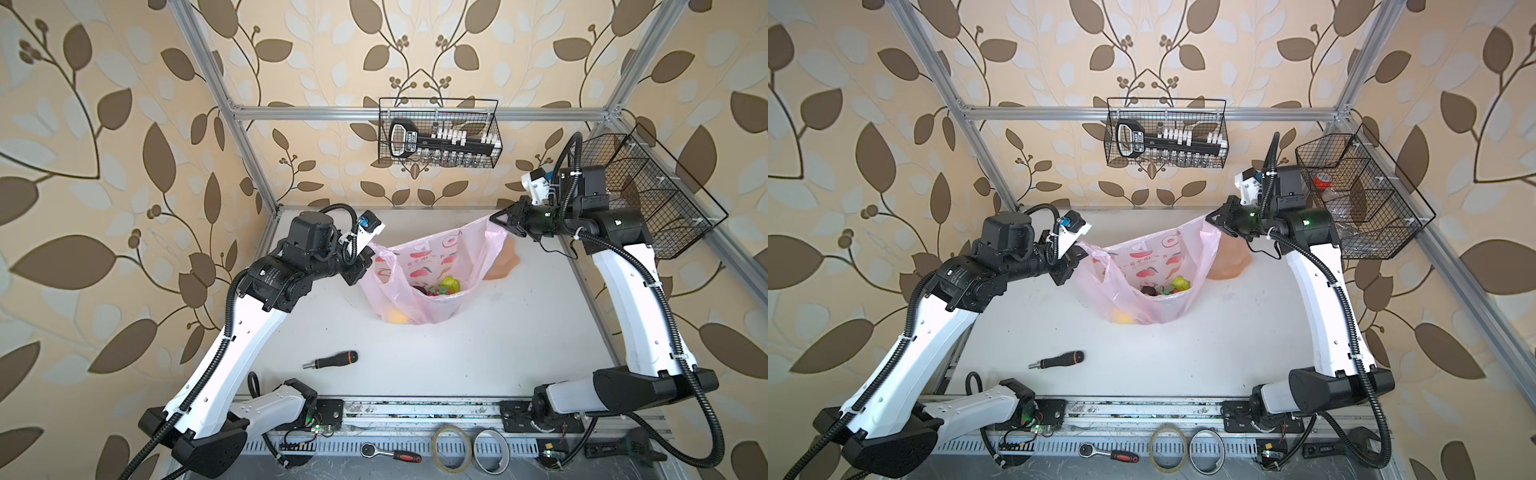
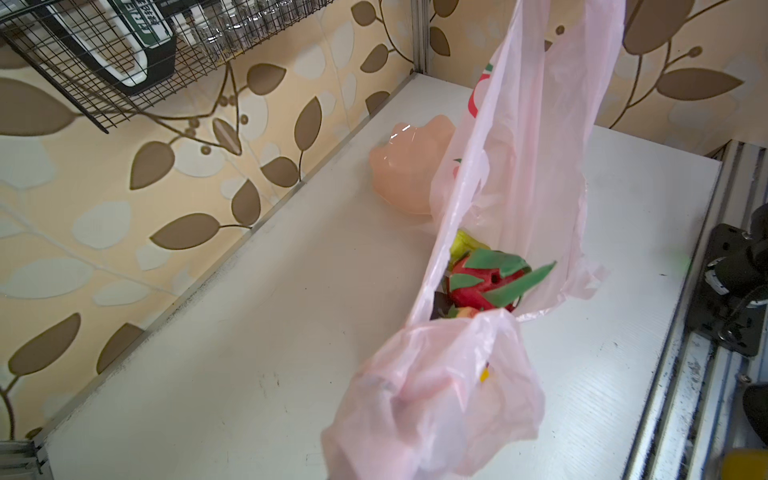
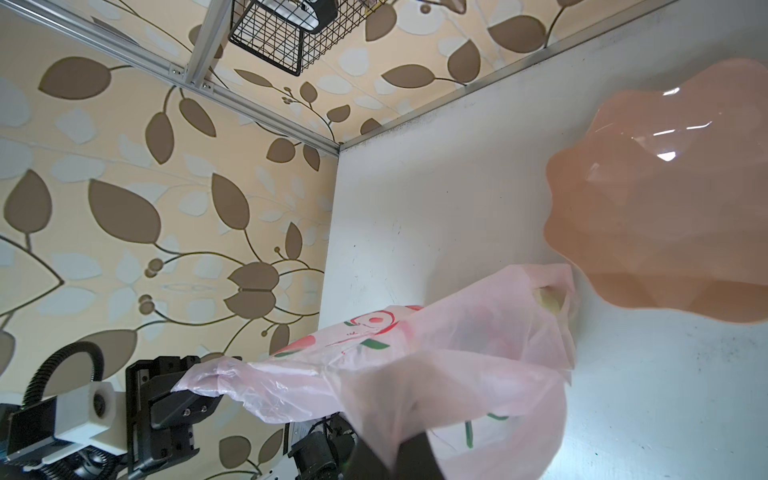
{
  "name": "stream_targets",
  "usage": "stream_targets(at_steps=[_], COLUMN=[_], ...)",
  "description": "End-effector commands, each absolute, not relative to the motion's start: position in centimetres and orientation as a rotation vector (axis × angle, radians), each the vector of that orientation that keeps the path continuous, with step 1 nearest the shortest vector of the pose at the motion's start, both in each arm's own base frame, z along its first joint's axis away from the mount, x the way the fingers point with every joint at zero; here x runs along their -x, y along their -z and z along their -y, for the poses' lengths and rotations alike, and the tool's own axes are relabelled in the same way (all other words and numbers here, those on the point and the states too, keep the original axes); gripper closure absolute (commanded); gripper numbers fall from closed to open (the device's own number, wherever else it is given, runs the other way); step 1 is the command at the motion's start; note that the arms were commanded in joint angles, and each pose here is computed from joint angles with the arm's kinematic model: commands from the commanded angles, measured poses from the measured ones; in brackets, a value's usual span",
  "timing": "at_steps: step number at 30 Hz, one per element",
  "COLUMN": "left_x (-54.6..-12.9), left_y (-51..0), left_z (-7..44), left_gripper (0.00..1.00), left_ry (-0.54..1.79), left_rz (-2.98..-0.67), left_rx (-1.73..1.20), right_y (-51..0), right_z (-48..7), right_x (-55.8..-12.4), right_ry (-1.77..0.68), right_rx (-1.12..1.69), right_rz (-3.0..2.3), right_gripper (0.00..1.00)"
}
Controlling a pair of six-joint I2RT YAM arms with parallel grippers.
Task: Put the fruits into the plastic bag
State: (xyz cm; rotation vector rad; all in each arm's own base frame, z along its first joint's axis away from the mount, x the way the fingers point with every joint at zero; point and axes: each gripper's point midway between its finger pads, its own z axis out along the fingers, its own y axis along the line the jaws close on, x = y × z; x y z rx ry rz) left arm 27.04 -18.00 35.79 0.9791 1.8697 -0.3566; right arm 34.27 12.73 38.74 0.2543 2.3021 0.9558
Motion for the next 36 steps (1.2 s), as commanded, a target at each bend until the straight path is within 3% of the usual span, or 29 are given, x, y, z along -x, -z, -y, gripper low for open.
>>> stream_targets(at_steps=[1,19,24,27,29,32,36], left_x=[-26.6,-29.1,-29.0,-26.6,-24.9,-22.5,-20.1], left_y=[-35.7,-37.2,-36.6,-36.6,-37.5,-39.0,-40.5], left_z=[18.4,16.6,16.9,18.3,18.8,19.1,18.4], left_gripper=[1.00,1.00,1.00,0.75,0.49,0.31,0.15], left_ry=[0.373,0.135,0.184,0.360,0.469,0.584,0.647], left_rz=[-1.799,-1.724,-1.741,-1.726,-1.691,-1.631,-1.598], left_rx=[-1.041,-1.083,-1.091,-1.108,-1.061,-1.006,-0.935], right_y=[-36.8,-35.6,-34.4,-33.8,-33.8,-34.2,-34.7], right_z=[-11.7,-11.1,-11.3,-11.5,-11.8,-12.3,-12.9], right_x=[-34.5,-36.7,-36.5,-36.0,-35.8,-35.7,-35.5], right_ry=[-0.947,-0.965,-0.997,-1.014,-1.033,-1.079,-1.127], right_rx=[-0.365,-0.479,-0.501,-0.498,-0.487,-0.471,-0.445], right_rz=[-2.305,-2.224,-2.235,-2.238,-2.242,-2.236,-2.235], right_gripper=[1.00,1.00,1.00,1.00,0.98,0.91,0.80])
